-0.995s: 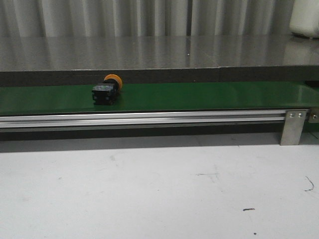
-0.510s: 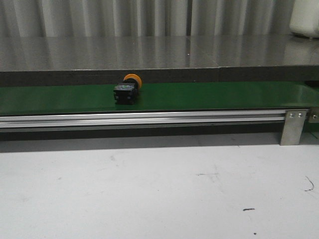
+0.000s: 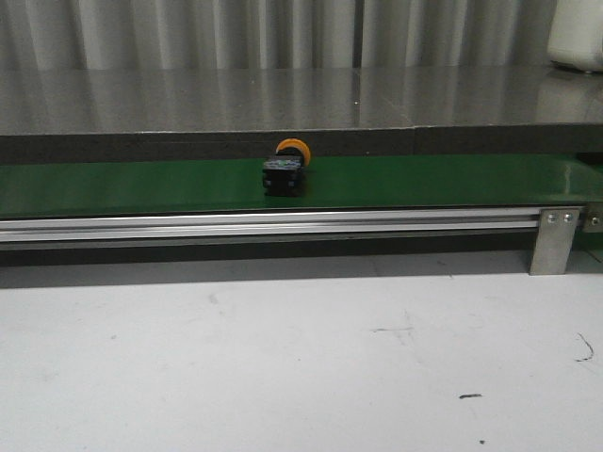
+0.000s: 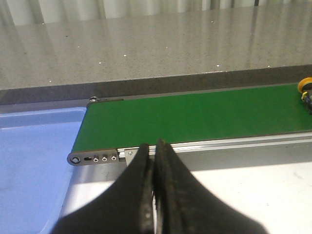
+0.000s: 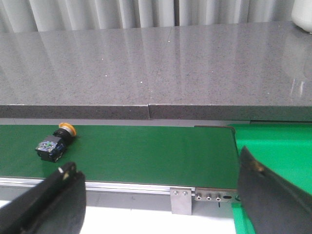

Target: Move button from left to right

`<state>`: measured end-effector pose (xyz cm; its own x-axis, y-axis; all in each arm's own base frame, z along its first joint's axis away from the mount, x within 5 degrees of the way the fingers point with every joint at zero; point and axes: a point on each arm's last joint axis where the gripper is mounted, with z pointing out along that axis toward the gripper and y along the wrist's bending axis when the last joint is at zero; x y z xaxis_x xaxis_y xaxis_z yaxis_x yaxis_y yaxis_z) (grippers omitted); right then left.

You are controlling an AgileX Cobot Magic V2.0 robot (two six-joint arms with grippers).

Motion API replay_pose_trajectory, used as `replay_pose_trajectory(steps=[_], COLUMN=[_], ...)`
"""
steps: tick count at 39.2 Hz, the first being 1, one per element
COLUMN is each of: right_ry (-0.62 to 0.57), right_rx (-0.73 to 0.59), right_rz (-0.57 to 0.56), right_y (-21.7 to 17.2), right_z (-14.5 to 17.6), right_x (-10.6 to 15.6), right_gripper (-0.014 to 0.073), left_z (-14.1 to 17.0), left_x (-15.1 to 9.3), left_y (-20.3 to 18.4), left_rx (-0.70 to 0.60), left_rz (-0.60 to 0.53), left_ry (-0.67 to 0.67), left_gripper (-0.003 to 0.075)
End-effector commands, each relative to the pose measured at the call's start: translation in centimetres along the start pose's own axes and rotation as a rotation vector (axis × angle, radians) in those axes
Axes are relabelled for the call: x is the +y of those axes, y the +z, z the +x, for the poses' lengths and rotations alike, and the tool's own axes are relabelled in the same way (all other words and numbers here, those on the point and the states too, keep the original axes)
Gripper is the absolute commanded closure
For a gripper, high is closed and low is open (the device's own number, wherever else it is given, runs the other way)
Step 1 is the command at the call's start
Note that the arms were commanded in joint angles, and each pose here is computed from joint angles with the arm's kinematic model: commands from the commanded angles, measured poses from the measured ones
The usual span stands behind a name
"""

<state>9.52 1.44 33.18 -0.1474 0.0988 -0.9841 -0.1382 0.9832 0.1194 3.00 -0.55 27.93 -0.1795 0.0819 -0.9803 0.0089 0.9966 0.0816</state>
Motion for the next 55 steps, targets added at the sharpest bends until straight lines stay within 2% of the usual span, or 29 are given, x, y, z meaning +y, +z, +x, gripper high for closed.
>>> replay_pose_trajectory(steps=[1,55], right_ry=[-0.003,-0.001], right_rx=[-0.106,-0.097], right_rz=[0.006,0.012], right_y=[-0.2,0.52], right_z=[-1.79,-1.86], right_x=[0.05,-0.05], right_gripper=[-0.005,-0.005], left_z=[-1.45,-1.45], left_x=[0.15,0.15], left_y=[-0.22,-0.22], left_rx=[-0.098,-0.098], left_rz=[-0.009,-0.009], left_ry=[-0.021,-0.021], left_gripper=[0.0741,0.0741])
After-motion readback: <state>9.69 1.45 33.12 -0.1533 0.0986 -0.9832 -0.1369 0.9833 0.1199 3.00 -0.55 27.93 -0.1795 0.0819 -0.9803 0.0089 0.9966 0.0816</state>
